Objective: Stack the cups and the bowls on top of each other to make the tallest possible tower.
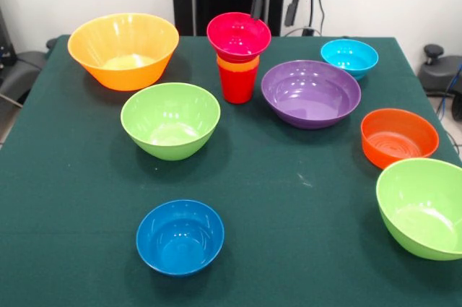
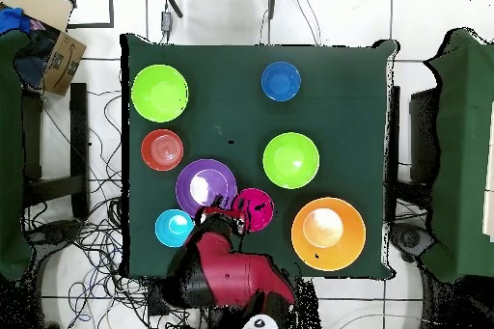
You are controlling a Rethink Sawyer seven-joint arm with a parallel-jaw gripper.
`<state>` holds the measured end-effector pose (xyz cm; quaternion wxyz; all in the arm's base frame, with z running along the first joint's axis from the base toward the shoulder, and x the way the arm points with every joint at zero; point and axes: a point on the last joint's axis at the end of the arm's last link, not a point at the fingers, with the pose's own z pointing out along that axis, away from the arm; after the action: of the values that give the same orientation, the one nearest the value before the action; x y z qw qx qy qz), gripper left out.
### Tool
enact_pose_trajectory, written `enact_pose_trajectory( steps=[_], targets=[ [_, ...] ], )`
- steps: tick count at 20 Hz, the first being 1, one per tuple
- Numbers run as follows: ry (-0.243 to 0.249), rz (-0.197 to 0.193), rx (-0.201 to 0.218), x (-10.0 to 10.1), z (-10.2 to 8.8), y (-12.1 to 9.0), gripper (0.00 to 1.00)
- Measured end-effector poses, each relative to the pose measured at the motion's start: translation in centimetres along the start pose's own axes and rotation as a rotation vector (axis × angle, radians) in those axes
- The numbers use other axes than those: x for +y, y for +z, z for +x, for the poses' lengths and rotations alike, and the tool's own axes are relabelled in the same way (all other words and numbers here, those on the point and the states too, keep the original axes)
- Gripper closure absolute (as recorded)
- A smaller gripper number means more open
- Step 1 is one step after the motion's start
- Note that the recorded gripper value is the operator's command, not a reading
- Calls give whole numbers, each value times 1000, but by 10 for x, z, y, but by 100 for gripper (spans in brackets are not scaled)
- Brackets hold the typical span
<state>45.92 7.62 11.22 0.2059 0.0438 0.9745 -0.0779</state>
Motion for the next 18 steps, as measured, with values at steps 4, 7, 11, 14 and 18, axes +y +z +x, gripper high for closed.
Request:
enact_pose_trajectory(
  steps=[4,7,11,14,18],
  targets=[
    [1,-7,26,6,-10,-16,0],
    [3,-7,39,8,-18,-27,0],
    [0,-12,33,12,-37,-38,0],
    [-4,-21,13,16,-49,-40,0],
    [-15,-40,-33,27,-73,-40,0]
  ],
)
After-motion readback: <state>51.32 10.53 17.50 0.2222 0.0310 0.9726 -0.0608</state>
